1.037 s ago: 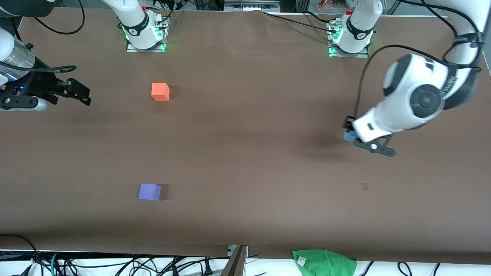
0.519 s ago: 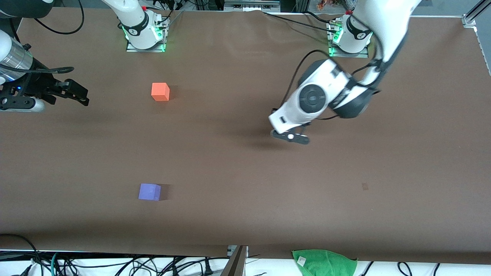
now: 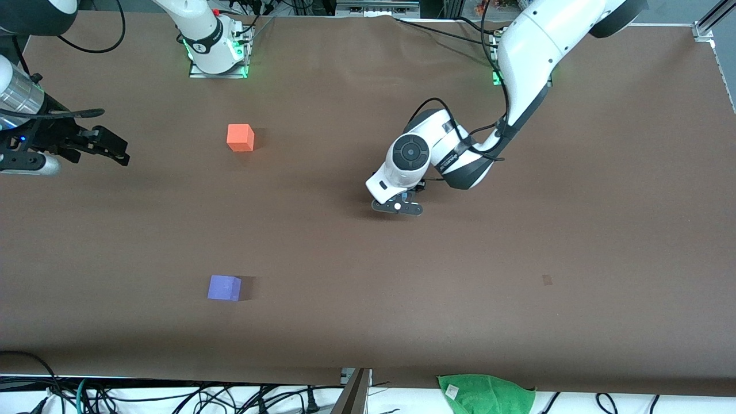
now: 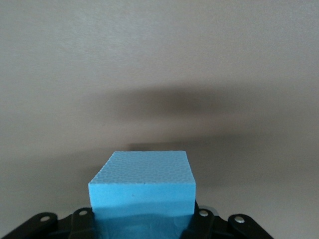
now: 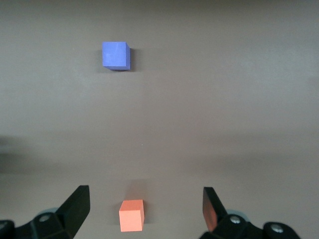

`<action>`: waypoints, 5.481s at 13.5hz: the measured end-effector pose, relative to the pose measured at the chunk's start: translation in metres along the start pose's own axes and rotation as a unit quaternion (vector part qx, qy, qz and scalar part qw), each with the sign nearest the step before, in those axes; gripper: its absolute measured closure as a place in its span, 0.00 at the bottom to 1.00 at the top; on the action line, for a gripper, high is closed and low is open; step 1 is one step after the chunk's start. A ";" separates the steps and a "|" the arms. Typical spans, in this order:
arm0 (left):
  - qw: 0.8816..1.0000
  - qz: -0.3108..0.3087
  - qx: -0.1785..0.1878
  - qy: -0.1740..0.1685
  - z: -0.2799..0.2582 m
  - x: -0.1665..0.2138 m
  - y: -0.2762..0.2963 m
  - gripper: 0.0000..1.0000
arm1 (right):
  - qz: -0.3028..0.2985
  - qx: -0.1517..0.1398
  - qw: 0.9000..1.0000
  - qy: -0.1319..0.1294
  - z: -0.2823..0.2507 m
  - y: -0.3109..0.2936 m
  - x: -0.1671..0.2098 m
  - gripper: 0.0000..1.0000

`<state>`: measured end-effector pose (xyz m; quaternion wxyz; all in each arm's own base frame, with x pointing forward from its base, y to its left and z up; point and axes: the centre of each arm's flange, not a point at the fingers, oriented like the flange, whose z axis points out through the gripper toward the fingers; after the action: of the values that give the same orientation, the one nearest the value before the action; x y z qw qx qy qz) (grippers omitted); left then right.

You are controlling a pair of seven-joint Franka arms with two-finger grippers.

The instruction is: Place blue block between orange and purple blocks

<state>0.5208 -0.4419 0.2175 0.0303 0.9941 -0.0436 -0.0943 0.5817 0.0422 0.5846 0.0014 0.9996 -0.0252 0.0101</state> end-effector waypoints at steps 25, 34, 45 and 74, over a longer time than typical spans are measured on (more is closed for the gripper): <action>0.979 -0.164 0.019 0.121 -0.297 0.065 -0.266 0.00 | 0.192 0.104 0.976 -0.018 0.252 -0.425 -0.031 0.00; 0.994 -0.107 -0.001 0.007 -0.361 0.029 -0.366 0.00 | 0.142 0.063 0.987 0.038 0.358 -0.518 -0.105 0.00; 0.997 -0.060 0.052 0.012 -0.406 -0.045 -0.368 0.00 | 0.087 0.049 0.993 0.066 0.386 -0.532 -0.124 0.41; 0.996 -0.053 0.022 0.064 -0.389 -0.068 -0.365 0.00 | 0.002 0.020 1.000 -0.009 0.245 -0.113 -0.017 0.00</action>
<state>0.5578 -0.0523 0.5862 0.0065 0.9995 0.0094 -0.0307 0.5753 0.1555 0.3387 -0.0185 0.9995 -0.0266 0.0017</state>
